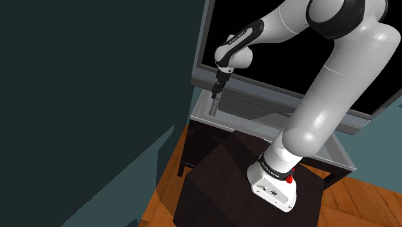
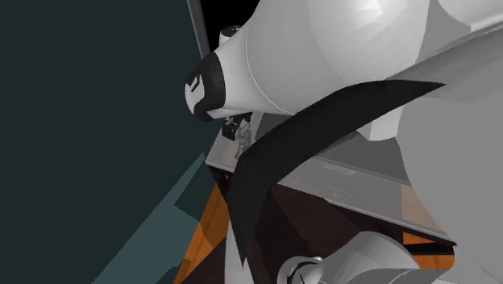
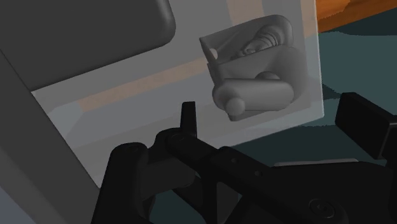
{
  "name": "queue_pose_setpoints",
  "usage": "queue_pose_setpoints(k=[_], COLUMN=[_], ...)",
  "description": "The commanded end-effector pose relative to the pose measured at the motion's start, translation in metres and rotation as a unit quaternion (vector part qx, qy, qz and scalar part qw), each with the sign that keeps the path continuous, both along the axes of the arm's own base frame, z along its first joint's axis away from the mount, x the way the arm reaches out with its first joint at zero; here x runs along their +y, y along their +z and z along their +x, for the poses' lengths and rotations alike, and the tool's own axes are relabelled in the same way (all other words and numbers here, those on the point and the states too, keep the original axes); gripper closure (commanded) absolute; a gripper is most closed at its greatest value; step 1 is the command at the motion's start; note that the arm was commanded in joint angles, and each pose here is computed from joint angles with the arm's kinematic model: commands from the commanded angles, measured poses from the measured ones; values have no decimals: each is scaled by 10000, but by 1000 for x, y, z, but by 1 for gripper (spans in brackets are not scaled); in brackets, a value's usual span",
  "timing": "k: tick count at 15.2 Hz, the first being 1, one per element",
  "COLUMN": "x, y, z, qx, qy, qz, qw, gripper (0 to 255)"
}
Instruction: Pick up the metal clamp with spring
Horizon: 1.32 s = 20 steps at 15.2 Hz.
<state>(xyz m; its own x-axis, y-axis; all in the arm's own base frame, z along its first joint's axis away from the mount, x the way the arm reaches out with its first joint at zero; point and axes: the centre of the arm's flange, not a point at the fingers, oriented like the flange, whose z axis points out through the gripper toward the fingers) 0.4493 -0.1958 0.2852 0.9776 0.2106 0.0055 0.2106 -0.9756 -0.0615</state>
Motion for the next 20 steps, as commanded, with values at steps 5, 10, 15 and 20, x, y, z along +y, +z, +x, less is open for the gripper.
queue_pose_setpoints(k=[5,10,15,20], x=[1,0,1,1], y=[-25,-24,-25,2], z=[0,0,0,0], qx=[-2,-2,-2,-2], qy=[1,1,1,1], qz=[-2,-2,-2,-2], qw=[10000,10000,10000,10000], gripper=[0,255,255,255])
